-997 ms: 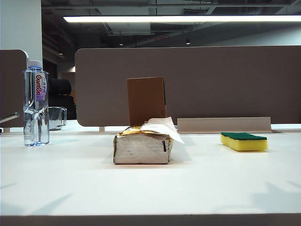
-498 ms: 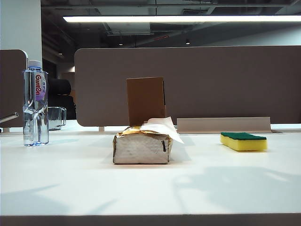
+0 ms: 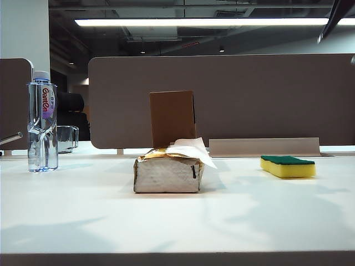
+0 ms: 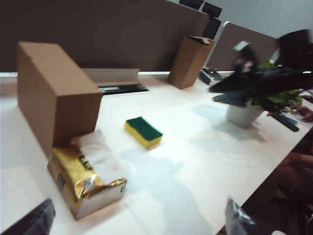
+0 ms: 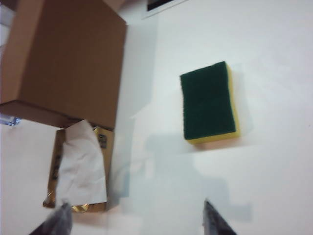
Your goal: Move the sponge from right to left to wipe the table, avoiding obstacles on the table, and finally reaching the bottle of mineral water.
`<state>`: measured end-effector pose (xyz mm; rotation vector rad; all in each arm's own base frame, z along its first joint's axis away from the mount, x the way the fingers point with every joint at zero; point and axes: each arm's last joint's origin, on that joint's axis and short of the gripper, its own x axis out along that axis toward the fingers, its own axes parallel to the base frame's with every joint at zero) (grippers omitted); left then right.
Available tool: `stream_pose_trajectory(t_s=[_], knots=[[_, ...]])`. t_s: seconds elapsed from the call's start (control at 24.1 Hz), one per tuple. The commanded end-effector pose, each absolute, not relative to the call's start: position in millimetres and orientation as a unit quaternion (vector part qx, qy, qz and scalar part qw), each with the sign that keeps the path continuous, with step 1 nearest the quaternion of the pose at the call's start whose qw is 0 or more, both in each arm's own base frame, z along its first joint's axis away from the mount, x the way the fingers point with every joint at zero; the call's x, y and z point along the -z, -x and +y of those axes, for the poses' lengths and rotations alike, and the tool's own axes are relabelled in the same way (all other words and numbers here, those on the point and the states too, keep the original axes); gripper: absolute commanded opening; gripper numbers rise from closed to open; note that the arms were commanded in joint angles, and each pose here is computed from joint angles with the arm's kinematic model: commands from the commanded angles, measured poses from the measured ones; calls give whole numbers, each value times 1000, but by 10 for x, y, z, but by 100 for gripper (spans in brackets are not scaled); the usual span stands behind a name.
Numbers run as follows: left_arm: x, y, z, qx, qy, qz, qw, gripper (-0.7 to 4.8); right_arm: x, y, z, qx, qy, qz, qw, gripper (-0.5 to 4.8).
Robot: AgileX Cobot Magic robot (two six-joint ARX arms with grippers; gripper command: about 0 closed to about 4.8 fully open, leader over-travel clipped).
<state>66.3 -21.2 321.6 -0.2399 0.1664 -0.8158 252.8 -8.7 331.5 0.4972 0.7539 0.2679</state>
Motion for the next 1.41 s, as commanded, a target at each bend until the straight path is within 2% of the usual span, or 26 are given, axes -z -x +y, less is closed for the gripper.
stream_pose_trajectory(t_s=[0.04,0.33,0.66,1.0,1.41], knots=[[-3280,-725,-215,401,117,82,905,472,-3212,-2727,-149,-128,-239,388,881,370],[-3227,-952,-221,412,138,128,892,472,-2791,-3168,-232,-119,-230,445,857,370],[-3215,-981,-221,410,141,135,891,471,-2369,-3642,-255,-119,-231,481,837,369],[-3190,-991,-221,407,147,148,889,471,-2224,-4035,-78,-127,-193,482,845,369],[-3162,-1030,-221,405,154,163,886,471,-1898,-4211,140,-122,-163,495,845,369]])
